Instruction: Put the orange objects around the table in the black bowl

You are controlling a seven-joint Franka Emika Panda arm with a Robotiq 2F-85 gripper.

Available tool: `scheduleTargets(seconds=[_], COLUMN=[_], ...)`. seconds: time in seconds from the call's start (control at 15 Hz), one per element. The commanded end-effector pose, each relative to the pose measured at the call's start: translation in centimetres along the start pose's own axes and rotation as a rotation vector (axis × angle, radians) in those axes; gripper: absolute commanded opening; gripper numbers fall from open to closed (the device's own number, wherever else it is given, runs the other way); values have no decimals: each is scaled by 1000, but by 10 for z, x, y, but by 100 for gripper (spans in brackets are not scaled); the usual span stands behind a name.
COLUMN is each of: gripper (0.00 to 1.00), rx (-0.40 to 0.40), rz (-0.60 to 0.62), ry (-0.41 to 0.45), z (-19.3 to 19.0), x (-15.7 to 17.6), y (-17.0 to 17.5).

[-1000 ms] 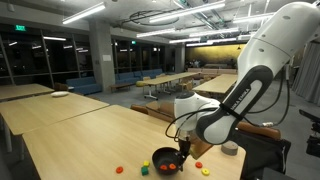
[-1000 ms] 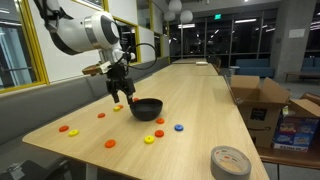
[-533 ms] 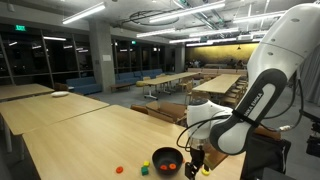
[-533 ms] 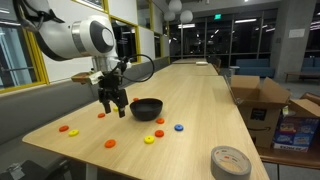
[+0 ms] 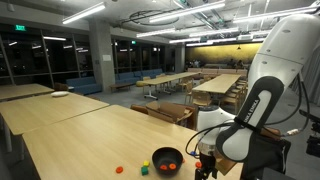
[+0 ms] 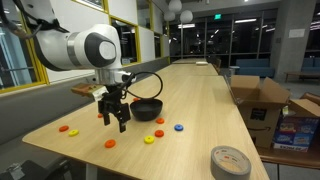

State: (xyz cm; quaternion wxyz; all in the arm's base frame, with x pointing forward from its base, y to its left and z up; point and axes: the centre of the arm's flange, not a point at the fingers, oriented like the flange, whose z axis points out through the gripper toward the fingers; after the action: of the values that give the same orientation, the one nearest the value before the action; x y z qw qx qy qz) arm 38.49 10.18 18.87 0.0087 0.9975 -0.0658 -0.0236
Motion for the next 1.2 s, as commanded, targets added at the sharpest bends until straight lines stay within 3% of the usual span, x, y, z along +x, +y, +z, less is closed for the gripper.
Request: scheduleTargets(seconds=[0.0, 0.47, 1.13], gripper=[100, 100, 100], rx=[20, 17, 61], rz=[-35, -47, 59], ry=[-15, -37, 36], z=[23, 61, 66], x=[-12, -19, -11], y=[-3, -11, 0])
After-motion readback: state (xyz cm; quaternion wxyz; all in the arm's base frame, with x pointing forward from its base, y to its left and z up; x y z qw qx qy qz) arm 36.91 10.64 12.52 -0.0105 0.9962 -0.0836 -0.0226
